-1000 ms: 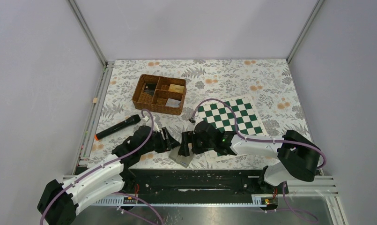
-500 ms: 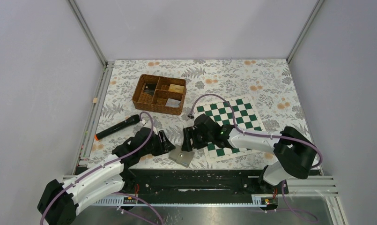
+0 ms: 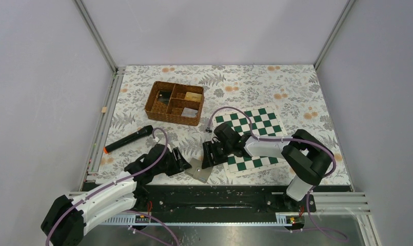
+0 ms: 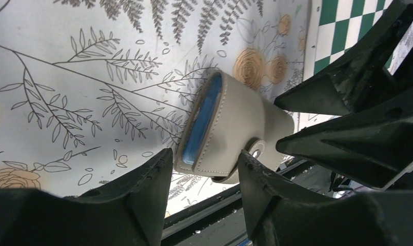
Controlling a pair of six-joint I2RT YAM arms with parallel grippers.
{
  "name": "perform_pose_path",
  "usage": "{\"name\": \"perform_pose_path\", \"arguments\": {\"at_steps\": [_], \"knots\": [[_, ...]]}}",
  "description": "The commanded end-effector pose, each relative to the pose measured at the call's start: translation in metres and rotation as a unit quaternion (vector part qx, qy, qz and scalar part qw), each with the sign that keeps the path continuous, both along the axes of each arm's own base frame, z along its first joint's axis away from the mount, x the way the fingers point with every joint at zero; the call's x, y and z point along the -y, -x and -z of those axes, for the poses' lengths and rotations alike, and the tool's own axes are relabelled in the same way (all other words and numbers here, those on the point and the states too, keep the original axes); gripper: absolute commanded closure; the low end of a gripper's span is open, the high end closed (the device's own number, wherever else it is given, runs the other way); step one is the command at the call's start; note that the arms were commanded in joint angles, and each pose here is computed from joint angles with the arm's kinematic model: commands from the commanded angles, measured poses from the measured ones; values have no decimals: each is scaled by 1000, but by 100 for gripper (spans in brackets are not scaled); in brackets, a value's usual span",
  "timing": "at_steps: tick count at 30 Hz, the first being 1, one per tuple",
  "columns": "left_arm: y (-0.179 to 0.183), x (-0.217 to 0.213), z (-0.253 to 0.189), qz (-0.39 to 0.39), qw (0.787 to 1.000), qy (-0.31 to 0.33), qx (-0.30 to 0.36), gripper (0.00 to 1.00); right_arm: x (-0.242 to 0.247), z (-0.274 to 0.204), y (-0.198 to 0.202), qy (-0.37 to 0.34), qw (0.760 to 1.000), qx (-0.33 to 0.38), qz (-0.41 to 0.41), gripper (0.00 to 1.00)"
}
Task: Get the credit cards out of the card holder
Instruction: Open the card holder at the center of the board.
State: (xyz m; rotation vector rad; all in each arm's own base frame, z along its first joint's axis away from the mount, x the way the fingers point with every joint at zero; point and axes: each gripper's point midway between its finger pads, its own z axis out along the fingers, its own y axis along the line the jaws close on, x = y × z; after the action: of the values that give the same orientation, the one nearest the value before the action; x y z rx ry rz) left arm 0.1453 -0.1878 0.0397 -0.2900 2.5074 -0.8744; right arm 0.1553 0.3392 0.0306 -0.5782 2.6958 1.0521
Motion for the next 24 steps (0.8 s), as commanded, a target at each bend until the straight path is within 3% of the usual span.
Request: {"name": "perform_pose_path", "arguments": {"at_steps": [1,8,14,20,24], "knots": [[1,12,-2,5,999,42,2,53,-6,0,9,-18,1000,-11,-18,39],[4,18,5,7,998,69,-6,61,-25,-11,24,-99,992,-75,-4,47],[3,17,6,7,998,66,0,68,-33,-21,20,-133,988,-77,9,55],[-3,15,-4,6,998,57,21,65,-32,-32,13,-158,984,-77,29,97],[-16,14,-29,12,998,32,54,50,-33,-46,8,-179,979,-78,49,100]]}}
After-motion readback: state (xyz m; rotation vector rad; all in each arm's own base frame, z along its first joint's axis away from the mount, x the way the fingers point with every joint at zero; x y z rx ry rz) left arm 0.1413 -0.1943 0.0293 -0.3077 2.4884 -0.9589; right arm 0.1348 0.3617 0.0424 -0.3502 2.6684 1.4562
